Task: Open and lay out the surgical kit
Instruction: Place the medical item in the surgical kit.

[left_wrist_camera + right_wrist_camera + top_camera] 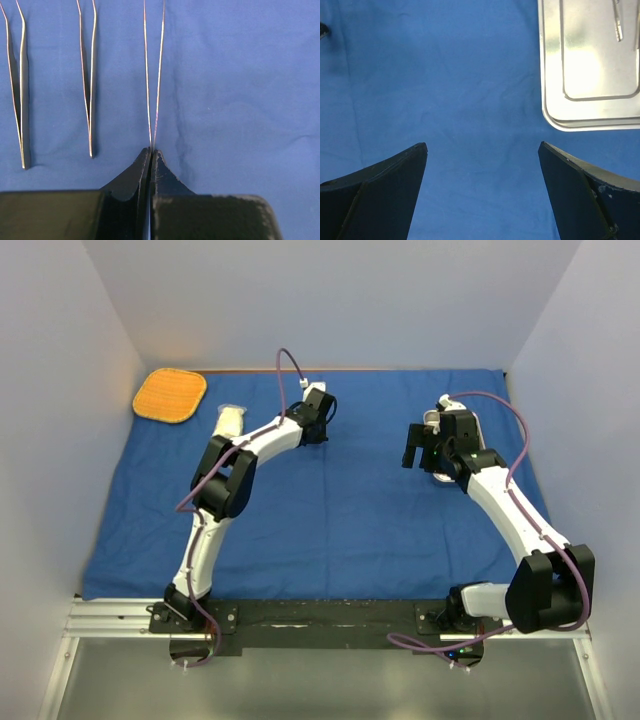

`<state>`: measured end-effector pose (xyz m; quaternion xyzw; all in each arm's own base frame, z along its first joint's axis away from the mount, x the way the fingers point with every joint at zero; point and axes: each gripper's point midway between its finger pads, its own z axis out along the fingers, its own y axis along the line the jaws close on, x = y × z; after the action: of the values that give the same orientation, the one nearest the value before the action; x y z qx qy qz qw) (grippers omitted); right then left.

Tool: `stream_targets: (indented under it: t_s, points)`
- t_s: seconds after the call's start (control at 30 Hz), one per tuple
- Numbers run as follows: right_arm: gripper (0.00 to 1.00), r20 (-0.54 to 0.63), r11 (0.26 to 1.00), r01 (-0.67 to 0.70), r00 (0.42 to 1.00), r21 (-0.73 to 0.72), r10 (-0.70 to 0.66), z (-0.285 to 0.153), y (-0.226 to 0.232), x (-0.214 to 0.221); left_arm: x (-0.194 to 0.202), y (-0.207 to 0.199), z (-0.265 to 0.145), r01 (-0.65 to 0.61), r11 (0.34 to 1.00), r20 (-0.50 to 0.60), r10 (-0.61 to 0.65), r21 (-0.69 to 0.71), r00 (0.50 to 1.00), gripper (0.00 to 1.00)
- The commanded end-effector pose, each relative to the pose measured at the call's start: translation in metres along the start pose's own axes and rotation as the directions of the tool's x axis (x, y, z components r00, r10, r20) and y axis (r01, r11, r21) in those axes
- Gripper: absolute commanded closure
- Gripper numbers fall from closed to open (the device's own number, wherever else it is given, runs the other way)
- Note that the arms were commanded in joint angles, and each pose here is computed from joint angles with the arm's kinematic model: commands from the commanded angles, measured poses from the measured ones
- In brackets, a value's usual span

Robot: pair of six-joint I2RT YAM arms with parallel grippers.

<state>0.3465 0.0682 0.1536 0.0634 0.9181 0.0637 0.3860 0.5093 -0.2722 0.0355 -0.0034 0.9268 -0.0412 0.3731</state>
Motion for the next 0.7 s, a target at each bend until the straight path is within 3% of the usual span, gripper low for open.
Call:
stream_targets:
  t_s: [0.0,0.4,0.67]
  points:
    - [0.02,0.037,0.999,0.014,0.999,-0.036,-0.012,-0.0068,0.0063,-0.0075,-0.0221,-0.0026,-0.0008,0.019,1.0,0.058,-0.018,-0.019,0.998,0.96]
    - [0.02,0.029,0.998,0.016,0.999,-0.063,-0.014,-0.0053,0.0115,-0.0058,-0.0133,-0.0017,0.0068,0.009,1.0,0.044,-0.008,-0.027,0.999,0.88]
    - [0.02,0.026,0.998,0.015,1.0,-0.066,-0.013,-0.0042,0.0119,-0.0058,-0.0203,-0.0043,0.0063,0.009,1.0,0.065,-0.008,-0.018,0.998,0.96]
